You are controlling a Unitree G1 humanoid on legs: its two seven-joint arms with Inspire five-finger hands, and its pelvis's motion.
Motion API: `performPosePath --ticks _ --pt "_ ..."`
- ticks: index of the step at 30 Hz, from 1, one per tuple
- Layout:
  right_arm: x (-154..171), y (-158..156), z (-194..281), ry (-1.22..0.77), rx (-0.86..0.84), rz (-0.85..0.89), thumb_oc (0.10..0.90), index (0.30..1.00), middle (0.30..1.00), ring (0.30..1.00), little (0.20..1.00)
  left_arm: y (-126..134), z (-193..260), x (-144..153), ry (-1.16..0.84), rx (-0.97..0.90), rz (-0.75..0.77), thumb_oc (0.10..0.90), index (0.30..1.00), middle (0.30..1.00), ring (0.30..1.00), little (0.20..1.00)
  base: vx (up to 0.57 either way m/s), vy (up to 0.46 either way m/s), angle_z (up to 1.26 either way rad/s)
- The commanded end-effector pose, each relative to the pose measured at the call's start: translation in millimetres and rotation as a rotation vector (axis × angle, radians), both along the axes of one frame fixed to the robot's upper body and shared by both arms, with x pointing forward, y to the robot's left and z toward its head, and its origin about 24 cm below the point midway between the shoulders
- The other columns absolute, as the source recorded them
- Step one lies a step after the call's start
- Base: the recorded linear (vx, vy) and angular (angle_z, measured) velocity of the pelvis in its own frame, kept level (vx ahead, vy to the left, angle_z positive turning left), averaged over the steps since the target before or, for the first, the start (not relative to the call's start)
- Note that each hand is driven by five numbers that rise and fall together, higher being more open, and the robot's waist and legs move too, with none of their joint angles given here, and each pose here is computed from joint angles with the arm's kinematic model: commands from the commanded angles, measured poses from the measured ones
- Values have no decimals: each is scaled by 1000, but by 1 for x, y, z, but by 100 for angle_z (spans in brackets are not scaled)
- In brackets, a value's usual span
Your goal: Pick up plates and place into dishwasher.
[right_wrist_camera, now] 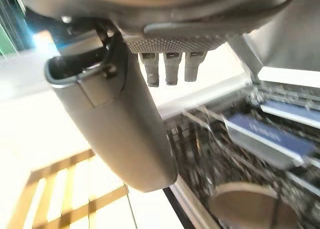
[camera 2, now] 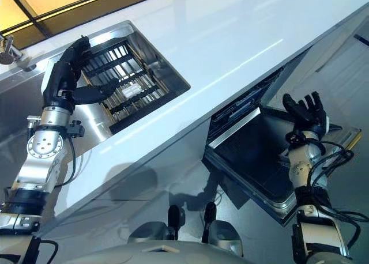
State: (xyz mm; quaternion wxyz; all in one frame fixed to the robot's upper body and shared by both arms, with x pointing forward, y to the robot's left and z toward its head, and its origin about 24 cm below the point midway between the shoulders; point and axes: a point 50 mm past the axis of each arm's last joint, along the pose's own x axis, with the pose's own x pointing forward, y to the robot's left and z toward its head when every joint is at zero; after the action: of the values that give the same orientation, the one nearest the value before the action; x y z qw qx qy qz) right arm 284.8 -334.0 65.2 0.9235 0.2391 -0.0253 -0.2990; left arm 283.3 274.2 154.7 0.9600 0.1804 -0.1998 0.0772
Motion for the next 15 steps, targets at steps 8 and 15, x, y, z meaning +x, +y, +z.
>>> performPosePath --ticks 8,15 --pt "-46 -68 29 -27 -167 -328 800 900 900 900 900 16 51 -4 -249 17 -8 800 900 900 900 900 16 -17 -12" --pt "-84 -78 -17 217 -175 -490 800 900 900 900 900 15 54 -4 -275 -82 -33 800 900 900 900 900 1 -2 -6"
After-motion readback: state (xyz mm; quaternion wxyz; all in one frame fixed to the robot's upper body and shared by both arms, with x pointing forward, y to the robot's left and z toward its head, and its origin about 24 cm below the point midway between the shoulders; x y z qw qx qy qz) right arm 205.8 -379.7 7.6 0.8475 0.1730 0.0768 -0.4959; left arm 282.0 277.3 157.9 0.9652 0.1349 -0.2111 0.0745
